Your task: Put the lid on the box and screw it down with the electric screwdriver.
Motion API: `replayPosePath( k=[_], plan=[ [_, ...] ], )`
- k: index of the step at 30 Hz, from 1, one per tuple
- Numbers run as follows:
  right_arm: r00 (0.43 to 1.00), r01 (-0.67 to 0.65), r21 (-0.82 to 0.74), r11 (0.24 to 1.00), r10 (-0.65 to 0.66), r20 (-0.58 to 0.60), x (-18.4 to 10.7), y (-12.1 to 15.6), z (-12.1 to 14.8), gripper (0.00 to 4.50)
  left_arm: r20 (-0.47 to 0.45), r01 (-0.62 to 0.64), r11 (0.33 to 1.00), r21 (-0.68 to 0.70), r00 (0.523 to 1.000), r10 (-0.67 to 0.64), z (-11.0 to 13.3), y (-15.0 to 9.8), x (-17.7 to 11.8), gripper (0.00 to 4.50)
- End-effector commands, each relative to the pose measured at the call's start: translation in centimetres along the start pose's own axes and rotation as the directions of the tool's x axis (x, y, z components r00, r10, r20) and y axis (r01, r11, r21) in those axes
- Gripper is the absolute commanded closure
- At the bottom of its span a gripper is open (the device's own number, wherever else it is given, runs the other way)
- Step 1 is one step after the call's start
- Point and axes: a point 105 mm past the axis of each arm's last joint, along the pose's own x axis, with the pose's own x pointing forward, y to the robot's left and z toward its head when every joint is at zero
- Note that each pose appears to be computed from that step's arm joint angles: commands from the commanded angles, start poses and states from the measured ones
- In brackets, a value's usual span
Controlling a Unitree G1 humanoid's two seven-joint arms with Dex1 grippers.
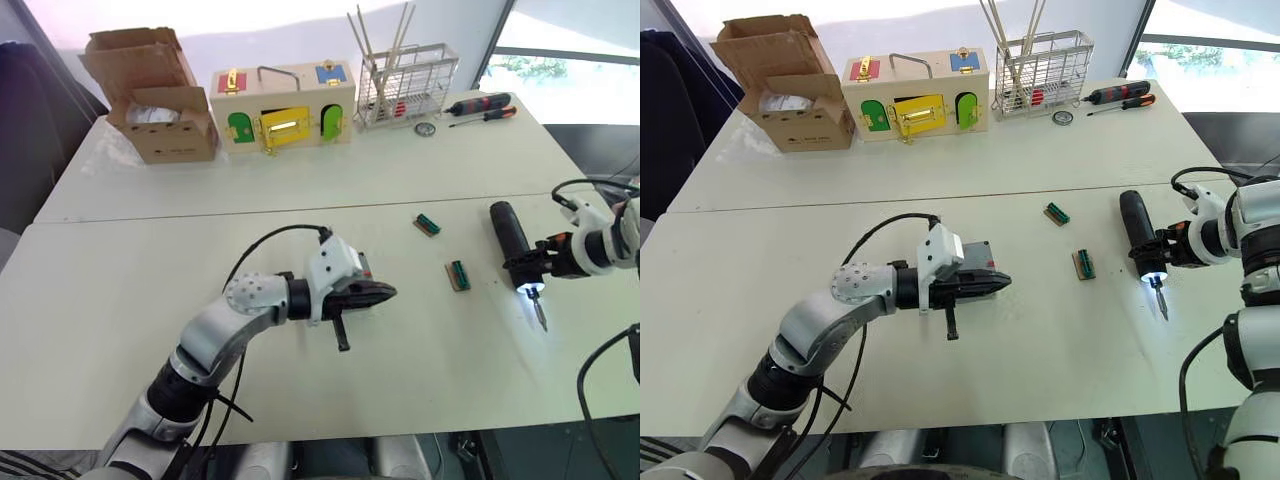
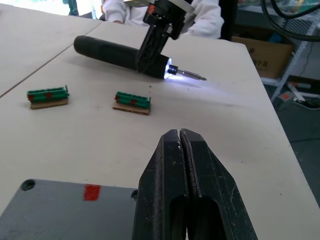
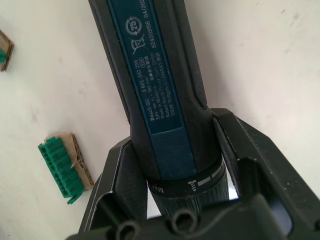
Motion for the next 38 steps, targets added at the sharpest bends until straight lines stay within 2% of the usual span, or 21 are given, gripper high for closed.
replayPosePath(
  k=[1, 3, 4, 7, 9, 11, 12, 13, 14, 15, 17, 18, 19, 22, 24, 27, 30, 33, 38],
  plan=[
    [0.999, 0.034, -0.043, 0.998, -0.033, 0.032, -0.5, -0.5, 0.9, 0.92, 0.042, -0.113, 0.993, 0.033, 0.993, 0.112, 1.2, 1.6, -0.9, 4.50],
    [0.999, 0.030, -0.064, 0.998, -0.028, 0.034, -0.3, -0.5, 0.9, 0.17, 0.054, -0.172, 0.984, 0.035, 0.984, 0.170, 1.5, 2.7, -1.4, 4.50],
    [0.998, 0.040, -0.072, 0.997, -0.037, 0.043, -0.3, -0.6, 1.0, 0.01, 0.070, -0.188, 0.981, 0.036, 0.980, 0.186, 1.8, 3.1, -1.7, 4.50],
    [0.996, 0.054, -0.093, 0.994, -0.048, 0.071, -0.4, -0.7, 1.5, 0.01, 0.116, -0.251, 0.967, 0.030, 0.962, 0.246, 2.9, 4.3, -2.5, 4.50],
    [0.976, 0.139, -0.180, 0.974, -0.105, 0.191, -1.6, -1.3, 3.5, 0.01, 0.154, -0.337, 0.941, 0.026, 0.932, 0.329, 4.0, 6.1, -4.2, 4.50],
    [0.940, 0.182, -0.237, 0.954, -0.098, 0.326, -3.1, -0.9, 5.7, 0.01, 0.182, -0.406, 0.914, -0.002, 0.899, 0.399, 4.6, 7.4, -6.1, 4.50],
    [0.876, 0.139, -0.309, 0.941, 0.029, 0.481, -4.5, 1.4, 7.8, 0.01, 0.223, -0.482, 0.875, -0.057, 0.848, 0.481, 5.4, 8.7, -8.1, 4.50],
    [0.770, 0.088, -0.372, 0.924, 0.173, 0.614, -6.3, 3.8, 9.3, 0.01, 0.250, -0.546, 0.831, -0.107, 0.794, 0.554, 5.9, 9.8, -10.0, 4.50],
    [0.676, 0.068, -0.410, 0.910, 0.260, 0.689, -7.8, 5.3, 9.8, 0.01, 0.263, -0.583, 0.800, -0.142, 0.757, 0.598, 6.1, 10.3, -11.3, 4.50],
    [0.571, -0.036, -0.429, 0.903, 0.371, 0.733, -8.8, 6.9, 9.1, 0.01, 0.256, -0.586, 0.792, -0.172, 0.750, 0.610, 5.9, 10.3, -12.2, 4.50],
    [0.430, -0.134, -0.453, 0.881, 0.464, 0.775, -9.4, 8.7, 6.9, 0.01, 0.210, -0.581, 0.792, -0.188, 0.764, 0.611, 4.8, 9.7, -13.0, 4.50],
    [0.381, -0.152, -0.466, 0.872, 0.487, 0.786, -9.2, 9.3, 5.4, 0.01, 0.170, -0.576, 0.793, -0.197, 0.777, 0.607, 4.0, 9.3, -13.4, 4.50],
    [0.373, -0.173, -0.474, 0.863, 0.503, 0.780, -8.8, 10.0, 3.9, 0.01, 0.132, -0.566, 0.798, -0.207, 0.792, 0.596, 3.1, 8.7, -13.7, 4.50],
    [0.405, -0.262, -0.491, 0.831, 0.557, 0.725, -7.1, 11.9, -0.6, 0.01, 0.021, -0.524, 0.813, -0.255, 0.838, 0.546, 0.4, 6.4, -14.4, 4.50],
    [0.448, -0.344, -0.494, 0.798, 0.602, 0.661, -5.9, 13.0, -3.8, 0.01, -0.046, -0.490, 0.821, -0.292, 0.865, 0.499, -1.3, 4.2, -14.5, 4.50],
    [0.545, -0.409, -0.492, 0.769, 0.638, 0.544, -4.1, 13.7, -7.8, 0.01, -0.115, -0.439, 0.828, -0.347, 0.897, 0.427, -3.1, 1.2, -14.6, 4.50],
    [0.639, -0.447, -0.488, 0.750, 0.649, 0.413, -2.7, 13.3, -11.5, 0.01, -0.154, -0.415, 0.817, -0.400, 0.909, 0.386, -4.5, -0.7, -14.6, 4.50],
    [0.668, -0.462, -0.478, 0.747, 0.648, 0.366, -2.0, 12.7, -13.1, 0.01, -0.176, -0.426, 0.796, -0.431, 0.904, 0.389, -5.5, -1.3, -14.6, 4.50],
    [0.679, -0.452, -0.466, 0.760, 0.633, 0.373, -1.2, 12.1, -12.8, 0.01, -0.165, -0.409, 0.776, -0.481, 0.911, 0.378, -5.9, -1.8, -14.1, 4.50]
  ],
)
